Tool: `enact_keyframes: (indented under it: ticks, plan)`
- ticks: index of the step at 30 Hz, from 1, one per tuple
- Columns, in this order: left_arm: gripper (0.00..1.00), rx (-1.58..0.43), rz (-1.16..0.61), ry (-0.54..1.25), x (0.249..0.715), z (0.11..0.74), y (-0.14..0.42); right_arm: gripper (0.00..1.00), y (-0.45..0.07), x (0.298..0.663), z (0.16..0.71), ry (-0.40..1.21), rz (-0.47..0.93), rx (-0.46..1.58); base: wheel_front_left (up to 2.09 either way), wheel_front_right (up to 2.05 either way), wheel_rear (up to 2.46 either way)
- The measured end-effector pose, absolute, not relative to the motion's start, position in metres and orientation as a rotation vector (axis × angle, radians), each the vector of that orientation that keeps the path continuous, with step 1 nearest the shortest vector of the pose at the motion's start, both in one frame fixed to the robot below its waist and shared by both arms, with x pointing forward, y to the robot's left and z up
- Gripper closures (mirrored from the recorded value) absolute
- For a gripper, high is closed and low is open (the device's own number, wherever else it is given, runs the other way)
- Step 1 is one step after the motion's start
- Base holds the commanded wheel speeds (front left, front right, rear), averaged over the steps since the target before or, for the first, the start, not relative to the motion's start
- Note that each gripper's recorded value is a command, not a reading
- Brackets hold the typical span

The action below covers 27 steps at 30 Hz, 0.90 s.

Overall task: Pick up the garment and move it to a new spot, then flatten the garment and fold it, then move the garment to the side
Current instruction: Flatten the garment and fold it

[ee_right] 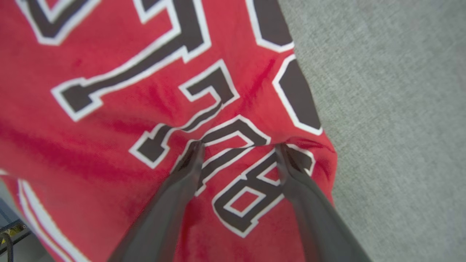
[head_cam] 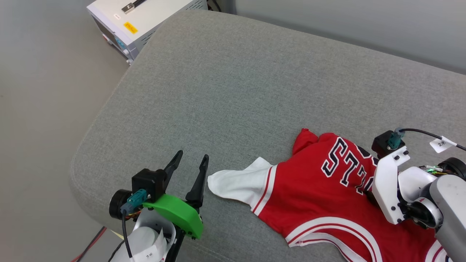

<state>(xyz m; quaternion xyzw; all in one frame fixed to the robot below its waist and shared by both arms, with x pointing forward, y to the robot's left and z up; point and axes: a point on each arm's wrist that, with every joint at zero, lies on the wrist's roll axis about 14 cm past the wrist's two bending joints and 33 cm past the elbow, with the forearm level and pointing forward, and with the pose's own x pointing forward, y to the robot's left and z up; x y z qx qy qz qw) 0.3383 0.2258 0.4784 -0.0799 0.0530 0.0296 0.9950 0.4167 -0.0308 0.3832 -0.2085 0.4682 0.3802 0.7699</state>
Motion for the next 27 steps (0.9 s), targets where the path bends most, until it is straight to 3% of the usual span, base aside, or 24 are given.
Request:
enact_keyframes:
  ticks: [3,5,15,27]
  plan:
    - [0.0,-0.159,0.075,0.117,0.337,0.475,0.229,0.0,-0.032,0.412,0.37,1.062,0.848,-0.482,0.0,0.0,0.0]
    - [0.0,-0.158,0.085,0.126,0.336,0.472,0.232,1.0,-0.033,0.411,0.365,1.079,0.863,-0.504,0.0,0.0,0.0]
    - [0.0,-0.154,0.073,0.118,0.337,0.473,0.23,1.0,-0.042,0.429,0.374,0.959,0.831,-0.518,0.0,0.0,0.0]
    - [0.0,-0.149,0.018,0.069,0.342,0.49,0.217,1.0,-0.114,0.486,0.42,0.789,0.604,-0.59,0.0,0.0,0.0]
